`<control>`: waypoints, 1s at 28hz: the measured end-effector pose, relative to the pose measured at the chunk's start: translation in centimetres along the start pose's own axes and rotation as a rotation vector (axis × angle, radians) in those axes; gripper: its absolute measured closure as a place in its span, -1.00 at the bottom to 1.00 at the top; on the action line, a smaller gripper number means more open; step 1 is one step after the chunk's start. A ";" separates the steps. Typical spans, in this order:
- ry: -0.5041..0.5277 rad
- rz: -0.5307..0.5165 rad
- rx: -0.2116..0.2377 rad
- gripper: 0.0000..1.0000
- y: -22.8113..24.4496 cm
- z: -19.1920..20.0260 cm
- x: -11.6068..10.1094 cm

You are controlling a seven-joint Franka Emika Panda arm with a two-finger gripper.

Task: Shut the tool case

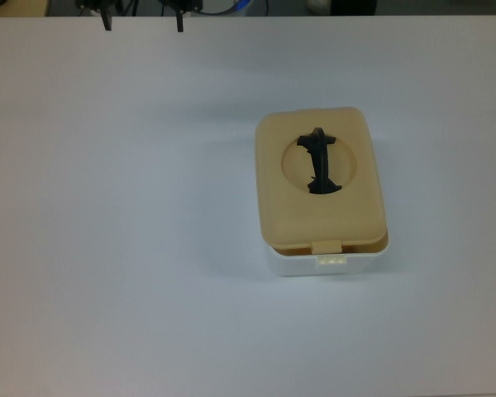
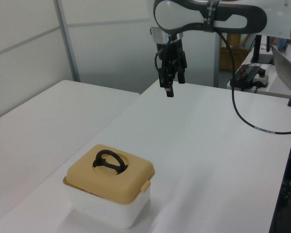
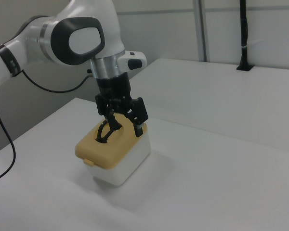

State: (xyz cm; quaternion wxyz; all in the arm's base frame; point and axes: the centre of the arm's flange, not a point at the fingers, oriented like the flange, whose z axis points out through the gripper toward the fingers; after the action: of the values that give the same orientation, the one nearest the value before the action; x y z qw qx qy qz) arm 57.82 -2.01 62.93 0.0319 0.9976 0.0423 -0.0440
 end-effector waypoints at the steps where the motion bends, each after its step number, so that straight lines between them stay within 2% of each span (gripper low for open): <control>1: 0.001 0.002 0.000 -1.00 0.1 -0.1 -0.1; 28: 0.006 -0.001 -0.001 -1.00 0.2 0.0 0.0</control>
State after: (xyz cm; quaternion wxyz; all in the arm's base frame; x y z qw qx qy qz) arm 57.84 -2.19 62.94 0.0321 0.9977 0.0427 -0.0409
